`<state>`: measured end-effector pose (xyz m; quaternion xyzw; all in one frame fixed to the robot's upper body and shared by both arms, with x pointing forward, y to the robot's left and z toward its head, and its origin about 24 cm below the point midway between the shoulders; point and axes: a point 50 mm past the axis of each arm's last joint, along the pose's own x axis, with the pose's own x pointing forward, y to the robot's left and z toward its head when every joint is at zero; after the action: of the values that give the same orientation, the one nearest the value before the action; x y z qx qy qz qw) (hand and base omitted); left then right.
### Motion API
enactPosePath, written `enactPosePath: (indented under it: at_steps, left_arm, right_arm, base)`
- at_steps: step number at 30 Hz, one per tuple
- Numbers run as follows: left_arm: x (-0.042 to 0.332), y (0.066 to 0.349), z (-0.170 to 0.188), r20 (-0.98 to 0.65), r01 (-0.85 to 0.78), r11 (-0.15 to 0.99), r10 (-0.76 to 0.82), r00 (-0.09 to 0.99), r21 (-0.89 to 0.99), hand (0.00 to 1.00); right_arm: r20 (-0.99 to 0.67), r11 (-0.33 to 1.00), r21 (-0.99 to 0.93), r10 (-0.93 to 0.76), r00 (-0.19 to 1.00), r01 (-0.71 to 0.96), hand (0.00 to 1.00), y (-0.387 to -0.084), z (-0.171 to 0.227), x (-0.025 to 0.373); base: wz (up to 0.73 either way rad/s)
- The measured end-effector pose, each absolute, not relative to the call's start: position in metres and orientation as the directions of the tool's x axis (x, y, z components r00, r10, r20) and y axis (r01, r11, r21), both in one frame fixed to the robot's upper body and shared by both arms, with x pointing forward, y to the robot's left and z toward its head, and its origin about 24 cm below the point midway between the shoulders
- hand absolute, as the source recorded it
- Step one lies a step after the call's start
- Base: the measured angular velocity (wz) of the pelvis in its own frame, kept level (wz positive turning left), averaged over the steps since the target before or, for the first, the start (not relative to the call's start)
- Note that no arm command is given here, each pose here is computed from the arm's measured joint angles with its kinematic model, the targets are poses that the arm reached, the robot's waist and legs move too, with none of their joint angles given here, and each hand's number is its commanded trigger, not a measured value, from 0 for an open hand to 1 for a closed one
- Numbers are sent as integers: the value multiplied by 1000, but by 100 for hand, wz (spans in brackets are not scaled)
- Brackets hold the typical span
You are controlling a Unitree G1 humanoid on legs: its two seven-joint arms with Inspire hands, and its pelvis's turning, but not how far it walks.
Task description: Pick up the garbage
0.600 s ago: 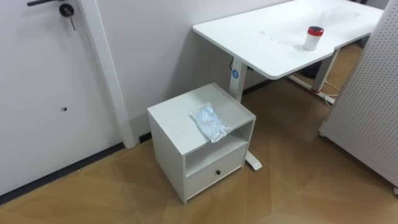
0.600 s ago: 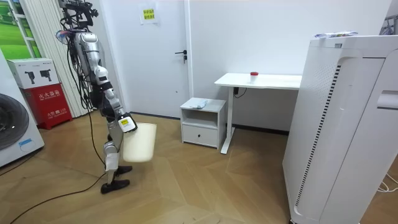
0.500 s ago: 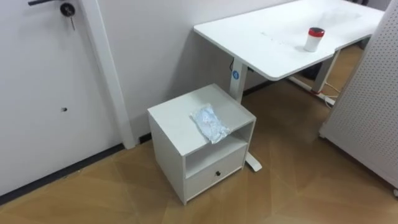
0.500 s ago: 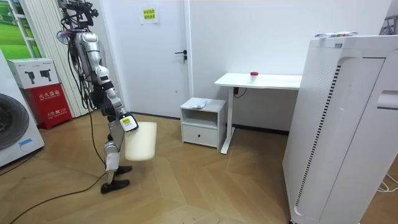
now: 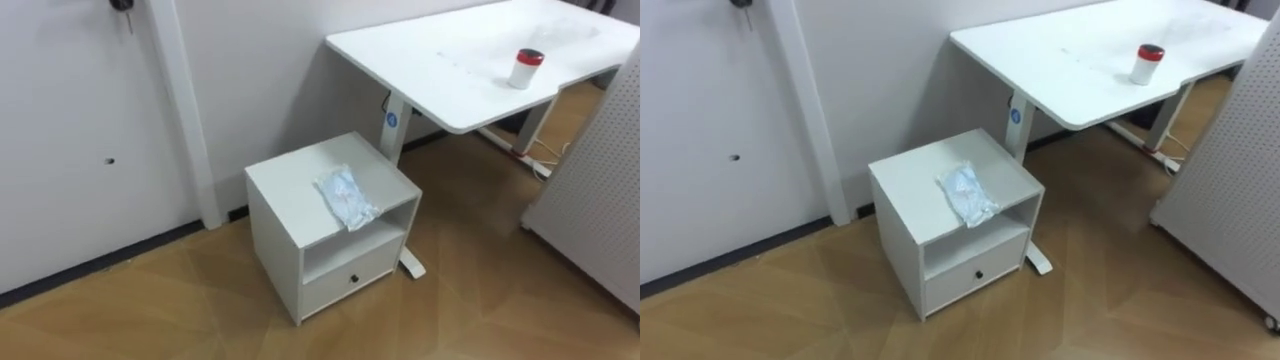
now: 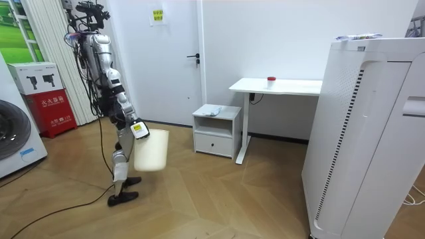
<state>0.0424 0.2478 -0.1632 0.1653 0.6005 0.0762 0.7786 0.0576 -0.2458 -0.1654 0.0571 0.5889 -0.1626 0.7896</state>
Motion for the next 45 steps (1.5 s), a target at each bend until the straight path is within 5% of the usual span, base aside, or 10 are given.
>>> enactPosePath:
  at_steps: [25,37,45]
  left_arm:
    - [-16,252,-166,-942,162,928,329,69,336,0]
    - [62,252,-159,-869,133,901,346,353,413,0]
    - [113,242,-147,-771,50,899,344,535,436,0]
  right_arm:
    - [-944,942,-150,-227,239,300,100,-259,-162,51]
    - [-910,943,-177,-266,318,283,100,-259,-158,65]
    - [-848,968,-126,-218,483,216,100,-246,-150,108]
  base:
    - [-3]
    - [-18]
    - [-6]
